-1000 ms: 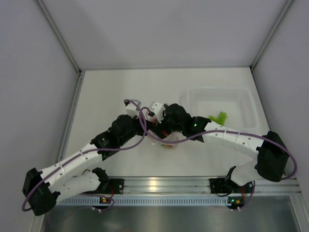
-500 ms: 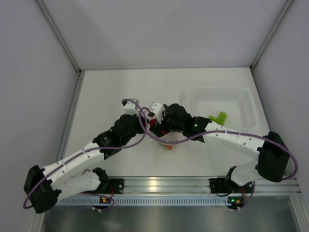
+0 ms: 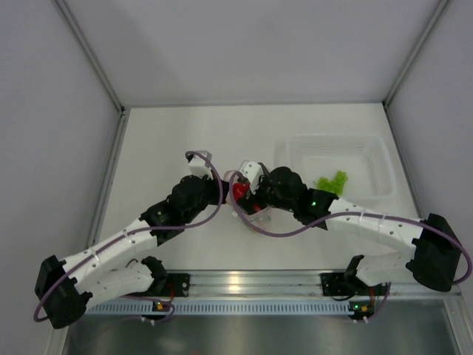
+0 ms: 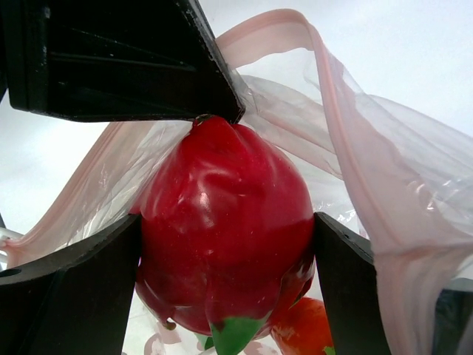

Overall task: Open the zip-top bag and remove the fake food
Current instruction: Pick up the fake fruit from the zipper food storage bag.

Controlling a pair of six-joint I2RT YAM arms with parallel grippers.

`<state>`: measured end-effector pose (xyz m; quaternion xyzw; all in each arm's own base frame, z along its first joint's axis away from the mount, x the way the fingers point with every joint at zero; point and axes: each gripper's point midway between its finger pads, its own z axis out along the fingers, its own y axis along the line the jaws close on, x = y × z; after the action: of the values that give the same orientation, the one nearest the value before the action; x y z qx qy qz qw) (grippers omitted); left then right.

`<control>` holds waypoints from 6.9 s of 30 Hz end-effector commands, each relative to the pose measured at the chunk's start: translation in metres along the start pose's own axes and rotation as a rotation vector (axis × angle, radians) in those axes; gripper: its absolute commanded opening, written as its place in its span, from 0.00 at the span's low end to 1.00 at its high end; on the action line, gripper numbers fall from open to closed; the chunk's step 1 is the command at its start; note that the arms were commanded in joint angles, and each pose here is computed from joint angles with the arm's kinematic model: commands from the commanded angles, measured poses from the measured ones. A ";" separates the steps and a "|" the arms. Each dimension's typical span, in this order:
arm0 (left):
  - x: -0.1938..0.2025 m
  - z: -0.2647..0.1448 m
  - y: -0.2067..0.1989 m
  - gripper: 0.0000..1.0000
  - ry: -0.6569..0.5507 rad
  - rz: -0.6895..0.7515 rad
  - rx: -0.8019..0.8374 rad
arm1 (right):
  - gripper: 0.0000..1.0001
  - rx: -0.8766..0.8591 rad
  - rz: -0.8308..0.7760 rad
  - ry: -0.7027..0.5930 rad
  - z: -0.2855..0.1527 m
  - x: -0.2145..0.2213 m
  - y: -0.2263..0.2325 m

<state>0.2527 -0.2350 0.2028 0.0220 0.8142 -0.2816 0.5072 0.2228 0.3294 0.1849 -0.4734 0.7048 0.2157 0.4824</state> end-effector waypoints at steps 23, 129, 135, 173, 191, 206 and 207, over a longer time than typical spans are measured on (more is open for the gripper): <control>0.032 0.014 0.046 0.00 0.079 -0.021 -0.220 | 0.00 0.248 0.201 -0.748 -0.080 -0.169 -0.053; 0.116 0.005 0.050 0.00 0.209 -0.175 -0.227 | 0.00 0.572 0.589 -0.543 -0.028 -0.165 -0.119; 0.097 0.009 0.077 0.00 0.119 -0.204 -0.365 | 0.00 0.337 0.529 -0.478 -0.017 -0.162 -0.084; -0.022 0.018 0.109 0.00 -0.209 -0.311 -0.518 | 0.00 0.096 0.203 -0.226 0.019 -0.060 -0.027; -0.002 0.044 0.098 0.00 -0.061 -0.296 -0.473 | 0.00 -0.106 -0.024 -0.614 -0.031 -0.110 0.013; 0.036 0.046 0.097 0.00 0.031 -0.314 -0.402 | 0.00 0.048 0.215 -0.756 -0.056 -0.161 -0.031; 0.037 0.046 0.095 0.00 0.038 -0.316 -0.392 | 0.00 0.032 0.208 -0.732 -0.051 -0.160 -0.028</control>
<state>0.2945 -0.2328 0.1530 -0.1685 0.8408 -0.2877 0.4264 0.2612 0.3254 0.1875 -0.3310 0.7008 0.2641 0.5741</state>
